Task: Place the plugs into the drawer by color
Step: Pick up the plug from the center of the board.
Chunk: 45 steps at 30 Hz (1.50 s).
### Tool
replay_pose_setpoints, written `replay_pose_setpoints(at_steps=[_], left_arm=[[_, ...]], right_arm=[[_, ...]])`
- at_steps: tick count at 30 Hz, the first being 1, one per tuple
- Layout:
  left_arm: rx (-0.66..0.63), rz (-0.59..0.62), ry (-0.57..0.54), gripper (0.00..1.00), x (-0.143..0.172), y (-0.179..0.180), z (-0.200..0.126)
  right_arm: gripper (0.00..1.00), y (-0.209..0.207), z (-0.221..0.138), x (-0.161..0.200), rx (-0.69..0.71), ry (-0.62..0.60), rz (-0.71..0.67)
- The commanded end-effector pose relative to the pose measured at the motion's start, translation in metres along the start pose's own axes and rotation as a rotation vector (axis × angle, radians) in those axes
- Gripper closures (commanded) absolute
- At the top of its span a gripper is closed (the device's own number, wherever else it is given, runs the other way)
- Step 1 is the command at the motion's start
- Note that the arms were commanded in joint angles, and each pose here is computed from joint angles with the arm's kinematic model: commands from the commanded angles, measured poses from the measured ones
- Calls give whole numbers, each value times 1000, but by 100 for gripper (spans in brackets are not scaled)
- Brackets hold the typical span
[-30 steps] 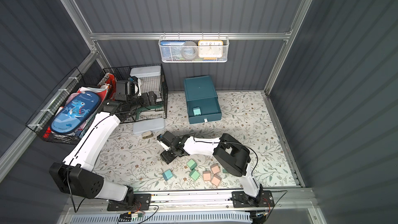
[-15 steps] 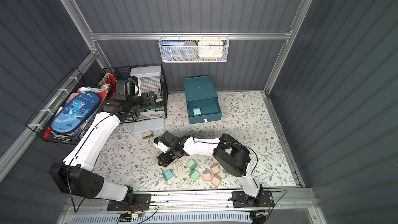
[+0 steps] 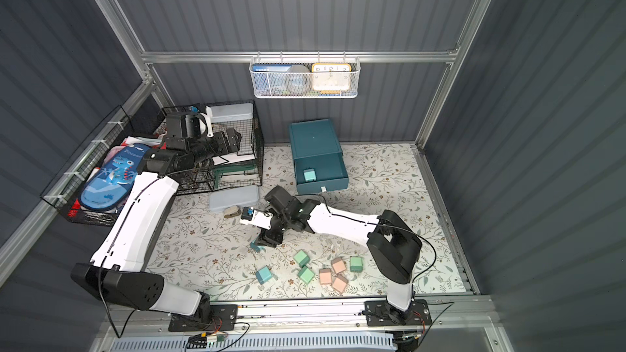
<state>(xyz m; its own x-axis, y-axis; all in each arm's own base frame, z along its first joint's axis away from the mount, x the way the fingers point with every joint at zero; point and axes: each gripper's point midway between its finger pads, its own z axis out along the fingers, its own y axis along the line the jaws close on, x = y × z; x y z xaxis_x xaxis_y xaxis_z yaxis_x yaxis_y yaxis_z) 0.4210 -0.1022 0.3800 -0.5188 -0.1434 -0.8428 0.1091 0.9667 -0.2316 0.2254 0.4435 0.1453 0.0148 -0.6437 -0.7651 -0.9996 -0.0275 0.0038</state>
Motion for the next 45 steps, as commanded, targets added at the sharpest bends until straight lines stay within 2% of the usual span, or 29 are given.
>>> replay_pose_setpoints(at_steps=[1,4,8,14,26,34,45], left_arm=[[14,-7,44,1,5,1,-3],[-2,-17,38,1,1,6,-3],[-35,-36,13,1,0,14,-4],[-28,-42,33,1,11,14,3],[3,-45,49,1,18,10,5],[1,-37,36,1,13,10,-2],[11,-38,38,1,15,8,-1]], right_arm=[[36,23,20,6,-184,-1,-229],[37,25,36,25,-254,75,-248],[37,26,53,38,-288,99,-248],[37,23,67,59,-301,156,-269],[25,8,72,41,-219,104,-371],[24,-1,92,55,-232,136,-394],[26,5,98,75,-280,184,-352]])
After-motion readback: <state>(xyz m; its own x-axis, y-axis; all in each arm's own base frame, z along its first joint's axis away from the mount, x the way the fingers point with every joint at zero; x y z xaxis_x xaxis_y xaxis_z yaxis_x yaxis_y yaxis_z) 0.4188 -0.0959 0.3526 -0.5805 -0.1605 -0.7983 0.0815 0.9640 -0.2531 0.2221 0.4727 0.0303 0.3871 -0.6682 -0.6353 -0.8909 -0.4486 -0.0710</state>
